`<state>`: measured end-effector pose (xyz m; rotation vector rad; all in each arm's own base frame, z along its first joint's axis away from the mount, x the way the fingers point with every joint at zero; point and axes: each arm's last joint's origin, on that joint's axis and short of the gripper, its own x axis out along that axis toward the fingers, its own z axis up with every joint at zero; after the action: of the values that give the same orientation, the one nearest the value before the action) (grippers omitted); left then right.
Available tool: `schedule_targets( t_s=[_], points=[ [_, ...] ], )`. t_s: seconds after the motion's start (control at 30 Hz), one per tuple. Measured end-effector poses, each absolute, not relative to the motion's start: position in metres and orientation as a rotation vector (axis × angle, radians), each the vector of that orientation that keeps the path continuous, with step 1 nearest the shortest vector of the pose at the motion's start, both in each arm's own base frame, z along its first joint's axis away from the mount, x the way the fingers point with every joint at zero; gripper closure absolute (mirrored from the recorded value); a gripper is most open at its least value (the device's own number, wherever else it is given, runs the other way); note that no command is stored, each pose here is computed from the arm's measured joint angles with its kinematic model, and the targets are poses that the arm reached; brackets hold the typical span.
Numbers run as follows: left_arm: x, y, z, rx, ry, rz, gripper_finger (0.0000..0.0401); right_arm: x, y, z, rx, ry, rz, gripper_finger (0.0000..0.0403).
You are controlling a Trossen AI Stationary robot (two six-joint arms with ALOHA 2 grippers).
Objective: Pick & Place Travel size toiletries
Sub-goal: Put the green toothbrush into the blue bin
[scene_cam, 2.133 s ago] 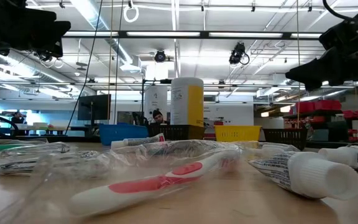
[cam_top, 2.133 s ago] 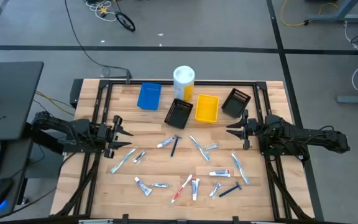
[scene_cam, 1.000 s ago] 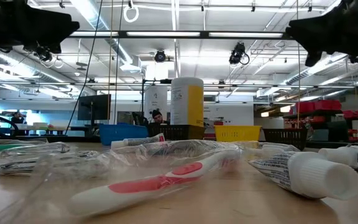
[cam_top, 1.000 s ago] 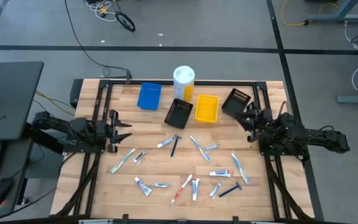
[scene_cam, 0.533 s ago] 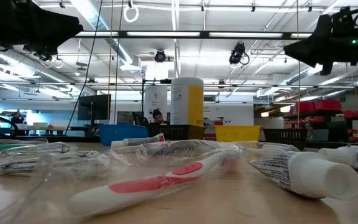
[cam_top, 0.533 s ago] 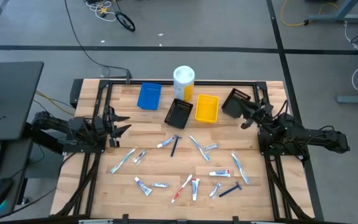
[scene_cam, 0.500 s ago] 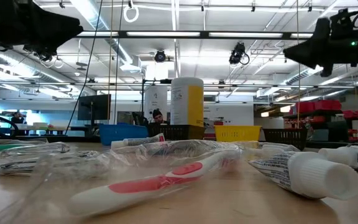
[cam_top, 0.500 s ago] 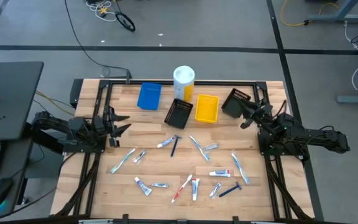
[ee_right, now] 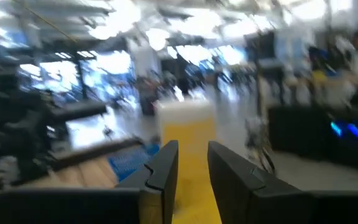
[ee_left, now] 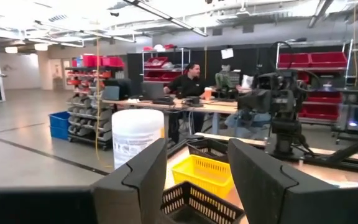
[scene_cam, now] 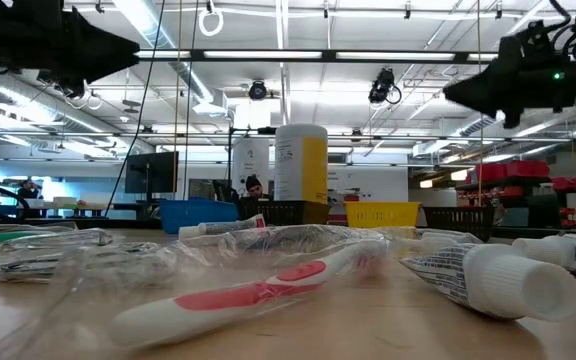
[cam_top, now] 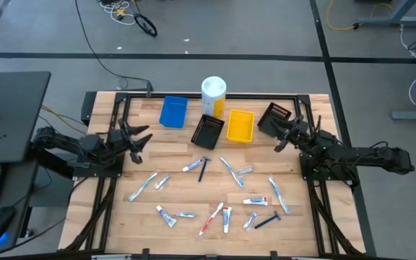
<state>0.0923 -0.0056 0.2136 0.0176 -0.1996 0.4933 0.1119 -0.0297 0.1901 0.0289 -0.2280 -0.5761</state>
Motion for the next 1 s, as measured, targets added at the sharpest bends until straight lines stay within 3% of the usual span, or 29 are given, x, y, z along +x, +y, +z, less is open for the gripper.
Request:
schedule_targets(
  t_s=[0.2, 0.63, 0.87, 1.0],
  points=[
    [0.096, -0.006, 0.234, 0.075, -0.177, 0.519, 0.022, 0.11, -0.029, 0.208, -0.084, -0.393, -0.596, 0.0306],
    [0.108, -0.007, 0.241, 0.067, -0.102, 0.633, 0.022, 0.122, -0.031, 0.208, -0.089, -0.36, -0.585, 0.0304],
    [0.112, -0.008, 0.24, 0.106, -0.068, 0.653, 0.022, 0.143, -0.031, 0.228, -0.131, -0.363, -0.357, 0.027],
    [0.112, -0.008, 0.24, 0.075, -0.076, 0.652, 0.022, 0.159, -0.037, 0.231, -0.117, -0.301, -0.369, 0.0248]
  ],
)
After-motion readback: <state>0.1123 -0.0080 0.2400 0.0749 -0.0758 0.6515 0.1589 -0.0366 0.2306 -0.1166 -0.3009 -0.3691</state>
